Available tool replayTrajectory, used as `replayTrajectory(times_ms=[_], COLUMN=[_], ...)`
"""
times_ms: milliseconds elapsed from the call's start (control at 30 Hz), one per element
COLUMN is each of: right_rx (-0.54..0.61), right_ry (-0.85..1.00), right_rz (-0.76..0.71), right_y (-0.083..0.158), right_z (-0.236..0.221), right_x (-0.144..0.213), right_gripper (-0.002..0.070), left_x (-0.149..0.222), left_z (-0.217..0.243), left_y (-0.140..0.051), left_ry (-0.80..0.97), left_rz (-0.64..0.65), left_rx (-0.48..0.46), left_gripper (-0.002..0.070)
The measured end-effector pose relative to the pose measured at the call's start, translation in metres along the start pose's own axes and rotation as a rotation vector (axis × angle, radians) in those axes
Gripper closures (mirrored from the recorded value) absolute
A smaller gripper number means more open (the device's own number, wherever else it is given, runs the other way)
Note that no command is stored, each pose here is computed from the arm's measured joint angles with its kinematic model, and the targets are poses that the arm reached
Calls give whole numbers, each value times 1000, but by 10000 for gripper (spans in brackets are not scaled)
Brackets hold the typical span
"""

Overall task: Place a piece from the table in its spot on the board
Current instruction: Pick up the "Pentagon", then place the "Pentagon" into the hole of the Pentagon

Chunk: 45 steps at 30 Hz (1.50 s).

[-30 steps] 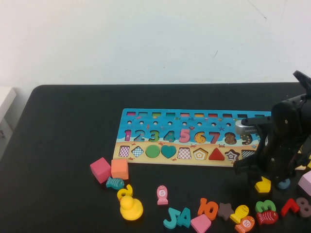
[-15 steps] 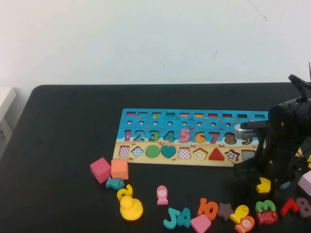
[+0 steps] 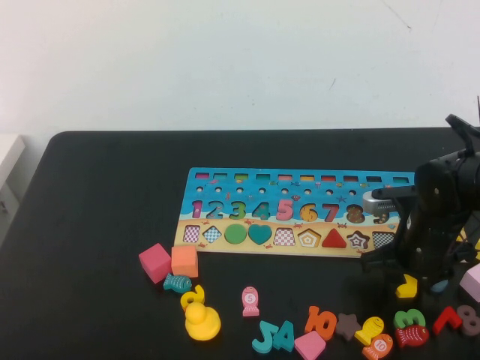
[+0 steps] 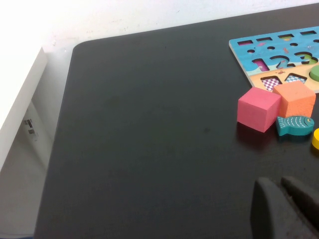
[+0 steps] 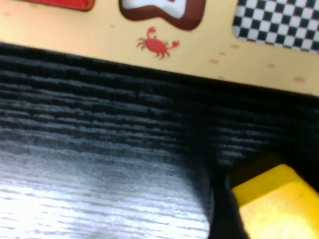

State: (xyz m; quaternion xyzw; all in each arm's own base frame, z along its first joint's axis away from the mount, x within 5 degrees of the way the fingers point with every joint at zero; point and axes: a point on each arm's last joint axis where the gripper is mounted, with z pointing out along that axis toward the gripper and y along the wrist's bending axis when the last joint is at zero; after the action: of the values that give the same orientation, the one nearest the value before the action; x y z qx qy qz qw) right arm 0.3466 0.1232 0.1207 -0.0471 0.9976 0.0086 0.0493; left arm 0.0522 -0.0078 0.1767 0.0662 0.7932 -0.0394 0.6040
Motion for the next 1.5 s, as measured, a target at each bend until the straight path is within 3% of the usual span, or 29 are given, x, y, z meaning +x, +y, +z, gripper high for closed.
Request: replayTrajectory(times_ms=[133, 1133, 1500], right_rx=[0, -95, -218], right_ry=[0, 6, -112], right_rz=[-4, 86, 23], right_y=[0, 12, 31], right_z=[0, -5, -61], right_x=[0, -9, -53], right_gripper=[294, 297, 297], left_x=[0, 0, 0], left_z=[0, 0, 0], left_y=[0, 0, 0], left_ry=[0, 0, 0], left_rz=[2, 0, 0], left_rx=[0, 0, 0], left_gripper=[676, 676, 676])
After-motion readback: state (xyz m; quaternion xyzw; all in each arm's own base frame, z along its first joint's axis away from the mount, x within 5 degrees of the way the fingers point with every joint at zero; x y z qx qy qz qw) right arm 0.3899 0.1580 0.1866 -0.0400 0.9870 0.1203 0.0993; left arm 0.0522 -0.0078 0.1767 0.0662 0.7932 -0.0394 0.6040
